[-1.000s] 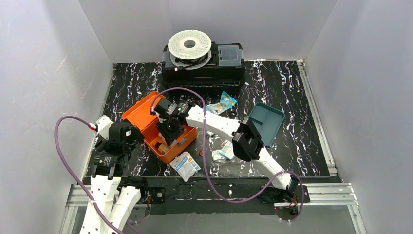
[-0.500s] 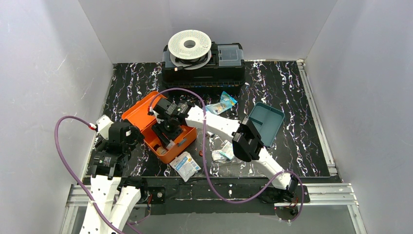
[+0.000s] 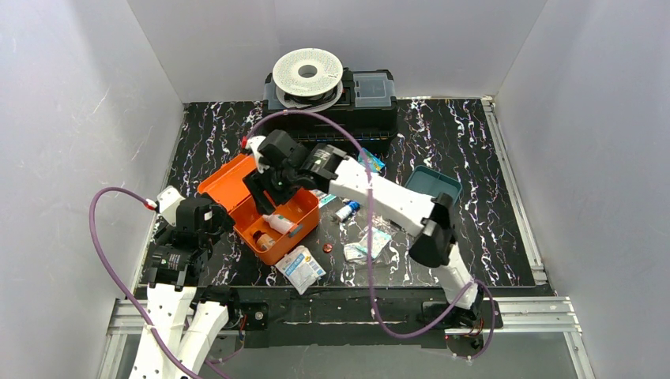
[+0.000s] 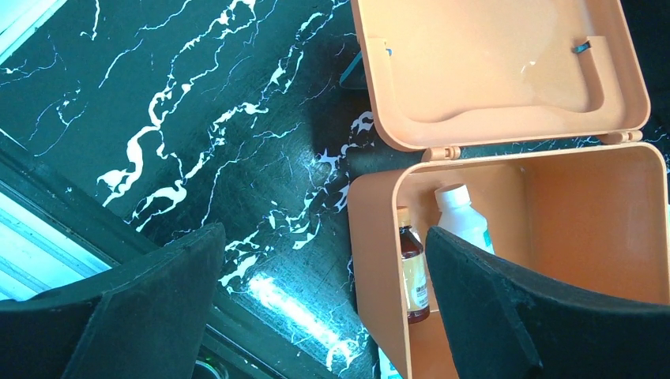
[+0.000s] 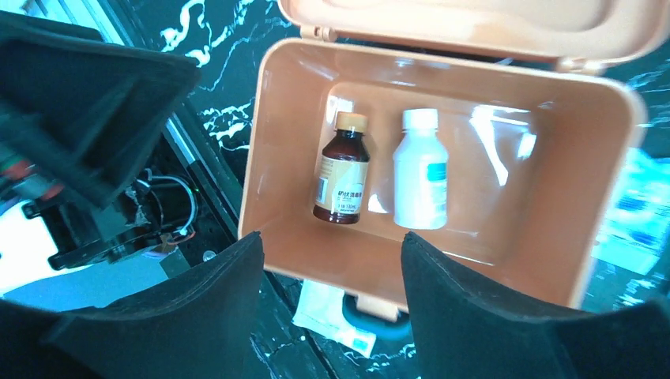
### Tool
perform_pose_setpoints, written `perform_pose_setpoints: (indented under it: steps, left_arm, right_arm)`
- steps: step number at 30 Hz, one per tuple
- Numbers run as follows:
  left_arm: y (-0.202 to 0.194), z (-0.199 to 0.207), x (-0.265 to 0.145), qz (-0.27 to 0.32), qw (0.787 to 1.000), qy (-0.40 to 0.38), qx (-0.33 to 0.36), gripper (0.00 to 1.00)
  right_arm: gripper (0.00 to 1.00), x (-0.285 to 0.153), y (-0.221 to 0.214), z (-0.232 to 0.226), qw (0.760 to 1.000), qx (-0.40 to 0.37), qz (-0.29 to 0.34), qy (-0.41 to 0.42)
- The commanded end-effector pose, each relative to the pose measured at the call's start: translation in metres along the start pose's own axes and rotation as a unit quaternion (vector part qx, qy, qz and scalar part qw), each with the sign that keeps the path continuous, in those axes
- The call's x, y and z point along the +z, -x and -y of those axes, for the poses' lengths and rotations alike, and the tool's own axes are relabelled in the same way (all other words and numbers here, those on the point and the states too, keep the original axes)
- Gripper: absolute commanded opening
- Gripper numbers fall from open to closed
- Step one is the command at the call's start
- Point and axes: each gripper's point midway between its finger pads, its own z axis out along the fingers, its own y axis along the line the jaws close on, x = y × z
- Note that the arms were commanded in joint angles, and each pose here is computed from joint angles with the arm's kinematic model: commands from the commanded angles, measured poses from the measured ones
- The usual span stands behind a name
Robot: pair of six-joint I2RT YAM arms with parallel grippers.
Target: Organize the medicine kit
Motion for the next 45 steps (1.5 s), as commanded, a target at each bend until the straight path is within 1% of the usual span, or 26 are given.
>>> perform_pose_setpoints:
  steps: [1, 7, 11, 12, 14, 17, 19, 21, 25, 28, 33, 36, 42, 45]
  left_arm:
    - [0.007, 0.0, -0.004, 0.009, 1.0, -0.002, 0.001, 0.98]
    - [0.005, 0.004, -0.003, 0.002, 1.0, -0.012, 0.009, 0.98]
    - [0.004, 0.007, -0.002, -0.001, 1.0, -0.018, 0.015, 0.98]
    - [0.004, 0.007, -0.002, -0.001, 1.0, -0.019, 0.016, 0.98]
    - [0.003, 0.008, -0.002, -0.002, 1.0, -0.021, 0.018, 0.98]
    - [0.003, 0.008, -0.002, -0.003, 0.999, -0.024, 0.022, 0.98]
    - [0.003, 0.009, -0.002, -0.004, 0.999, -0.027, 0.024, 0.98]
    - [0.001, 0.01, -0.001, -0.006, 0.999, -0.029, 0.026, 0.98]
    - [0.0, 0.011, -0.001, -0.012, 0.999, -0.031, 0.03, 0.98]
    - [-0.001, 0.013, -0.001, -0.014, 0.999, -0.035, 0.032, 0.98]
    - [-0.003, 0.016, 0.0, -0.019, 0.998, -0.043, 0.037, 0.98]
    - [-0.005, 0.019, 0.0, -0.025, 0.997, -0.053, 0.045, 0.98]
    - [-0.009, 0.026, 0.001, -0.035, 0.995, -0.071, 0.055, 0.98]
    - [-0.011, 0.029, 0.001, -0.04, 0.994, -0.08, 0.059, 0.98]
  right_arm:
    - [0.72, -0.065, 0.044, -0.003, 0.993, -0.025, 0.106, -0.034]
    - [0.73, -0.105, 0.038, 0.01, 0.987, -0.021, 0.142, -0.077]
    - [0.74, -0.118, 0.018, 0.022, 0.983, -0.004, 0.151, -0.1]
    - [0.75, -0.115, 0.006, 0.028, 0.984, 0.004, 0.144, -0.107]
    - [0.75, -0.12, -0.003, 0.033, 0.982, 0.015, 0.149, -0.114]
    - [0.76, -0.123, -0.031, 0.05, 0.979, 0.049, 0.131, -0.146]
    - [0.79, -0.125, -0.05, 0.059, 0.978, 0.061, 0.119, -0.163]
    - [0.82, -0.13, -0.066, 0.067, 0.972, 0.087, 0.123, -0.179]
    - [0.86, -0.135, -0.103, 0.09, 0.953, 0.161, 0.125, -0.224]
    - [0.86, -0.141, -0.128, 0.104, 0.936, 0.223, 0.124, -0.244]
    - [0.85, -0.147, -0.163, 0.123, 0.907, 0.301, 0.126, -0.267]
    - [0.85, -0.145, -0.189, 0.134, 0.89, 0.345, 0.115, -0.274]
    - [0.85, -0.137, -0.229, 0.15, 0.864, 0.405, 0.098, -0.283]
    - [0.85, -0.132, -0.24, 0.154, 0.856, 0.424, 0.096, -0.281]
